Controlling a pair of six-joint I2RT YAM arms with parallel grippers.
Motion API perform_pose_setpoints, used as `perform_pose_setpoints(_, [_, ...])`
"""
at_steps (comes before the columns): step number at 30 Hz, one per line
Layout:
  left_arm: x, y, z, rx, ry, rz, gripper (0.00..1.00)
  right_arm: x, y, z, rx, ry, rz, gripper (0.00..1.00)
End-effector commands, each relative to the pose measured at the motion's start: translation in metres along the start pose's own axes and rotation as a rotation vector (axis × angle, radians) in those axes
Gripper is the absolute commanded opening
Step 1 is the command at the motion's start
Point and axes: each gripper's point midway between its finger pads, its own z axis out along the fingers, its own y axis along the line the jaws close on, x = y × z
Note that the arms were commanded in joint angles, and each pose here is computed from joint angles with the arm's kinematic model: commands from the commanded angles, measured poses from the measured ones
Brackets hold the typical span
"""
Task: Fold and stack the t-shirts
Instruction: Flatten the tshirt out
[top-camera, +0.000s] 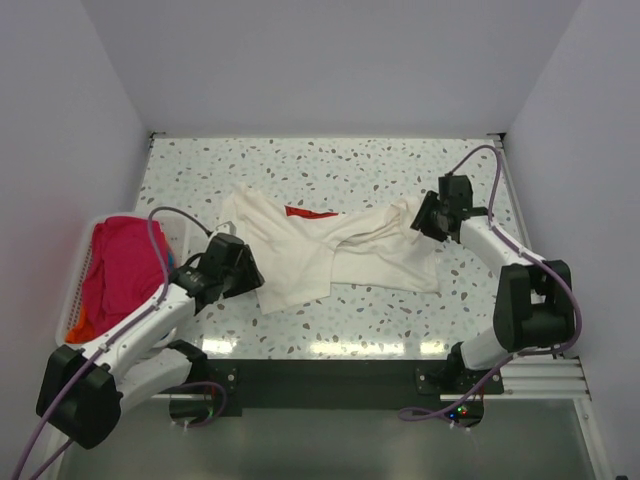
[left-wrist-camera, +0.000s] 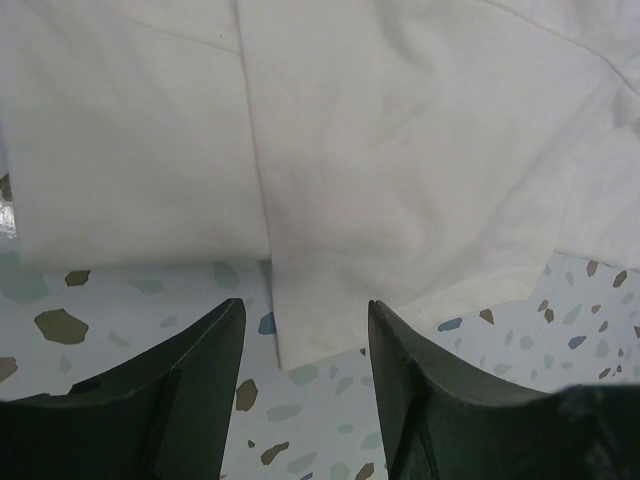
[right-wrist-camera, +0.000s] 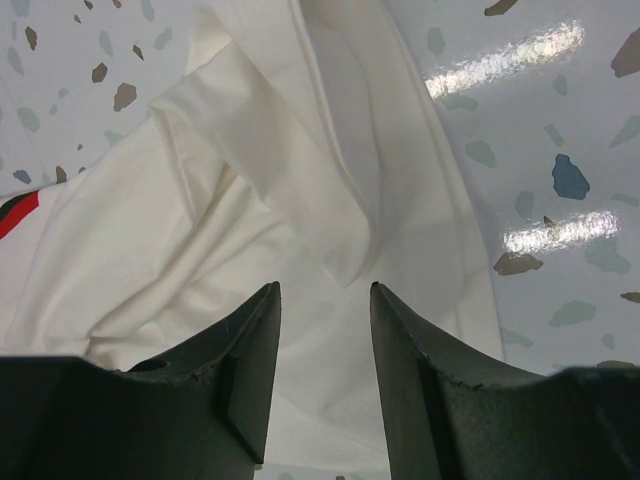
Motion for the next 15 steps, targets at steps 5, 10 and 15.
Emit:
perform_pose_setpoints(5, [0.019, -0.006, 0.011, 0.020, 0.026, -0.001, 0.59, -0.011, 0.006, 0.009, -0.010, -0.048, 0.011, 0.44])
perform_pose_setpoints(10, [0.024, -0.003, 0.029, -0.012, 0.027, 0.017, 0.60, -0.010, 0.008, 0.011, -0.019, -0.046, 0.011, 0.43])
perform_pose_setpoints(15, [0.031, 0.003, 0.043, -0.043, 0.043, 0.036, 0.59, -0.012, 0.010, 0.010, -0.022, -0.046, 0.002, 0.43])
